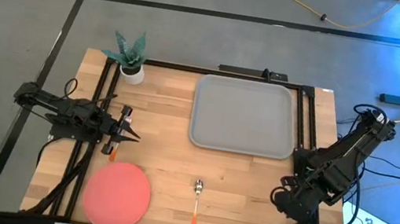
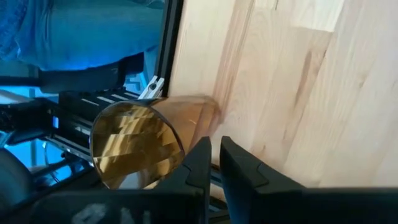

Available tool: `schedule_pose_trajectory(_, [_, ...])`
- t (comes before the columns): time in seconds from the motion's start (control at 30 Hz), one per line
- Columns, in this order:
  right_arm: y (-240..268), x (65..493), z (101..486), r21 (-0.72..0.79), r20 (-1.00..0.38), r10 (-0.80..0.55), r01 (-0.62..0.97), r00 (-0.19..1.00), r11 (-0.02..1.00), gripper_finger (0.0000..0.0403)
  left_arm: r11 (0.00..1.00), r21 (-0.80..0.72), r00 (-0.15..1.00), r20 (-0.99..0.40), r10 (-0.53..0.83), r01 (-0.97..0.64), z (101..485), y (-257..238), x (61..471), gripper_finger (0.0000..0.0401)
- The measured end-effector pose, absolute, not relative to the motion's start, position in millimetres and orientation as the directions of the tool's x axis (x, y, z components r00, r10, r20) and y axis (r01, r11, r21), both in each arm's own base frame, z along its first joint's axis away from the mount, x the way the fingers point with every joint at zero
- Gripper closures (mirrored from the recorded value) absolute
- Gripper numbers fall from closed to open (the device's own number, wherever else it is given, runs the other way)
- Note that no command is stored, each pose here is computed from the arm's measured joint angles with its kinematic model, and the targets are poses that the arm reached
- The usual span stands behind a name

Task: Pick and place plate/cup/fork/spoon on tray
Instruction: Put the orange glass on the top right of the gray serving tray, then put the glass on the top right on the gray serving tray

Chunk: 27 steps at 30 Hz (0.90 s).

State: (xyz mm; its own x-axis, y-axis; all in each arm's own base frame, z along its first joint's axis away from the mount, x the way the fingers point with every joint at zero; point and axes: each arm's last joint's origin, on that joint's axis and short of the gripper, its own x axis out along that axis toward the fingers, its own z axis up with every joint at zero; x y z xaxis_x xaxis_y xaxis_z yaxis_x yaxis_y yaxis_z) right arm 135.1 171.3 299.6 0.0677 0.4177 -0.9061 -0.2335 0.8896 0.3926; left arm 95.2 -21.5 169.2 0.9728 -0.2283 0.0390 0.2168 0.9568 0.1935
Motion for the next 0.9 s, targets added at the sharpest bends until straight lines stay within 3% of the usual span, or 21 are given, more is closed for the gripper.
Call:
schedule_pose_trajectory(0.3, [172.3,133.8,299.6,0.382,-0.906,0.419,-0.305,0.063,0.872,0.0396,0.957,0.194,0.973,0.039,-0.228,0.217,169.2,-21.5,95.2,0.0356])
schedule_pose_trajectory(0.63, [170.7,136.0,299.2,0.335,-0.921,0.366,-0.201,0.137,0.92,0.0352,0.957,0.193,0.973,0.039,-0.229,0.217,169.2,-21.5,95.2,0.0356])
schedule_pose_trajectory(0.9, [172.4,133.8,299.4,0.358,-0.913,0.396,-0.275,0.095,0.892,0.0312,0.957,0.194,0.973,0.039,-0.228,0.217,169.2,-21.5,95.2,0.0356])
